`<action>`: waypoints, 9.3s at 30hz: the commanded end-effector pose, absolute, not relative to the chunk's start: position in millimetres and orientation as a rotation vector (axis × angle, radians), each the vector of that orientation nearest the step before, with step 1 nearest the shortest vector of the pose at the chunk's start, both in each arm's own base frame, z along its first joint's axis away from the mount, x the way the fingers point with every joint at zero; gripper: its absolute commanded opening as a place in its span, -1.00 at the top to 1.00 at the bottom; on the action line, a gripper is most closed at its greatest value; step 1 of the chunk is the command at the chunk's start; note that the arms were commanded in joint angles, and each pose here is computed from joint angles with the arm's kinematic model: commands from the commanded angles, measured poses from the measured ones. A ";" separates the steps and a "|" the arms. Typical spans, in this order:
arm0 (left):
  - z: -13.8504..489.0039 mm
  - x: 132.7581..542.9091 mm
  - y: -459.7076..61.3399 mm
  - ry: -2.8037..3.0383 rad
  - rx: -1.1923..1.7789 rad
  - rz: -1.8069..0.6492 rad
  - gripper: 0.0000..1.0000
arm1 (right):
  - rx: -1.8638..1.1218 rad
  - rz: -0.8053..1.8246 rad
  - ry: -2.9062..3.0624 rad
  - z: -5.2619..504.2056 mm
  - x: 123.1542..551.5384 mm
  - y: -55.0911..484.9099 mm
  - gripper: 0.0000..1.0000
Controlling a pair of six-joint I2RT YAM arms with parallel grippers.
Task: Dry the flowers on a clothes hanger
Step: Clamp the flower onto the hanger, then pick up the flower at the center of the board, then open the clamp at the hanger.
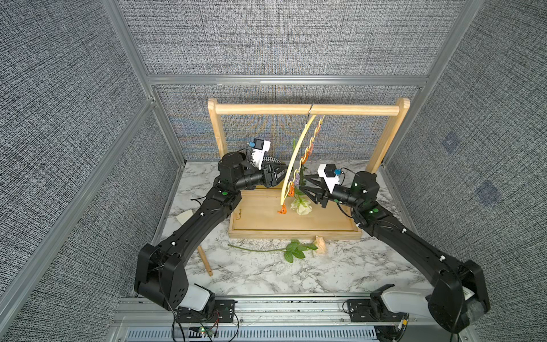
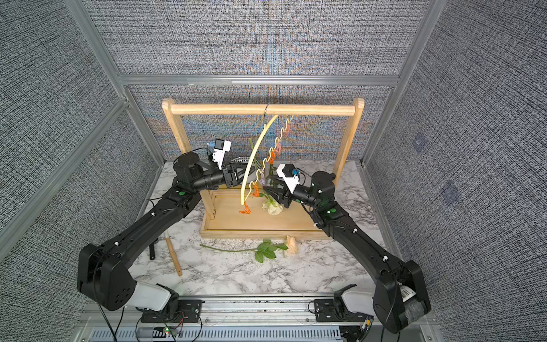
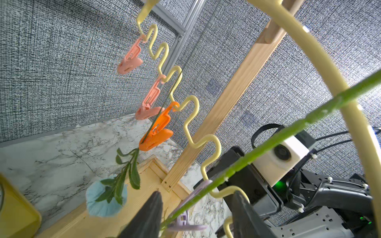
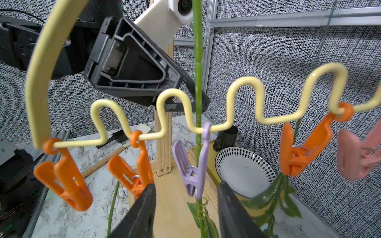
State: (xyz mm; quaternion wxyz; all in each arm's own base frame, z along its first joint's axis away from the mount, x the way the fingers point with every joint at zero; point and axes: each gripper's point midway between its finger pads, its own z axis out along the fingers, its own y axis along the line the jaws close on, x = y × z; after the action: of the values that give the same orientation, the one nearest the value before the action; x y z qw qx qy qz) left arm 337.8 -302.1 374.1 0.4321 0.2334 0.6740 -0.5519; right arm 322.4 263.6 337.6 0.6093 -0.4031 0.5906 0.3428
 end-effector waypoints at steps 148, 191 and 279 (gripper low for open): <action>484.8 166.0 -206.8 1.413 0.834 -1.236 -0.78 | -0.855 1.067 1.020 341.6 159.6 282.1 0.83; 491.6 169.6 -223.2 1.370 0.911 -1.204 0.96 | -0.886 1.105 1.019 374.0 172.2 318.7 0.39; 335.4 253.0 -265.5 1.636 0.814 -1.276 0.96 | -0.929 0.622 1.269 321.8 230.7 320.1 0.44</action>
State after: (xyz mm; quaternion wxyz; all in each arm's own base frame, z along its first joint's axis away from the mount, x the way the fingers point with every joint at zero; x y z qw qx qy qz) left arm 257.5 -261.5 322.5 0.4257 0.3106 0.6867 -0.5006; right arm 233.5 319.2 319.1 0.6617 -0.4107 0.5675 0.2674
